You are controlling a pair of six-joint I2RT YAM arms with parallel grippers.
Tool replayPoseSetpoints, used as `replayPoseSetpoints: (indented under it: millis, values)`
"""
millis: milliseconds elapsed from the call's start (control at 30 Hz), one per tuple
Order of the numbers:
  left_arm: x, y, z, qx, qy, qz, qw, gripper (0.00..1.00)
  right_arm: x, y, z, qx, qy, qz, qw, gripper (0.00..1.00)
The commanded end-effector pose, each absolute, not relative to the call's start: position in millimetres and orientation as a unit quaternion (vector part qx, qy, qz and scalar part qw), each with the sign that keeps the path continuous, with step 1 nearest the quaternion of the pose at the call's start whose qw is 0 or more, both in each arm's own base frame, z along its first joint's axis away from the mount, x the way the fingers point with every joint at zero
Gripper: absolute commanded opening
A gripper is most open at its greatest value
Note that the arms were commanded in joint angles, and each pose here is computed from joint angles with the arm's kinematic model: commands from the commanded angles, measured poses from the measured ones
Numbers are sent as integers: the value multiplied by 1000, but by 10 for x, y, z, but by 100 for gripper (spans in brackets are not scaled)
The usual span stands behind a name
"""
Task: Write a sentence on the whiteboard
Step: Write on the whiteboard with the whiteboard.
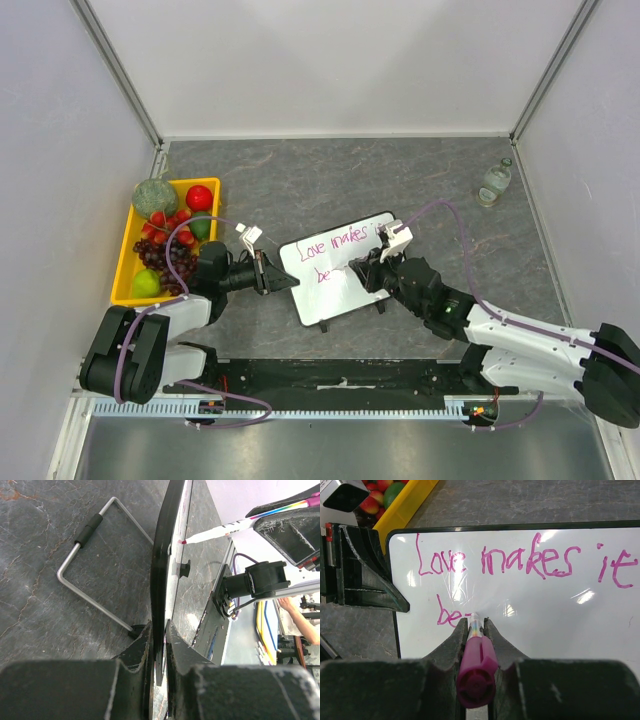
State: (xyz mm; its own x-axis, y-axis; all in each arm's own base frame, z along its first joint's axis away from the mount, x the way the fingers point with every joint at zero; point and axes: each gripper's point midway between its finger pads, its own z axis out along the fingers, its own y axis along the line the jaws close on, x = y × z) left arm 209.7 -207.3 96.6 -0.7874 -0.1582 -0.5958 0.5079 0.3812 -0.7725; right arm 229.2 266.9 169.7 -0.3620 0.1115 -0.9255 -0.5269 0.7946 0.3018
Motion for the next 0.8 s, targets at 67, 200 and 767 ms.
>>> replayPoseSetpoints:
  millis: [67, 200, 767]
  values:
    - [2178, -2083, 1025, 129, 765, -539, 328, 2, 2364, 2494, 1652, -120, 780, 254, 559, 0]
    - [2182, -2084, 1030, 130, 765, -539, 329, 2, 2356, 2510, 1719, -120, 775, 262, 563, 0]
    - [2177, -2081, 1030, 130, 765, -539, 328, 2, 2419, 2678, 2113, -112, 741, 305, 588, 0]
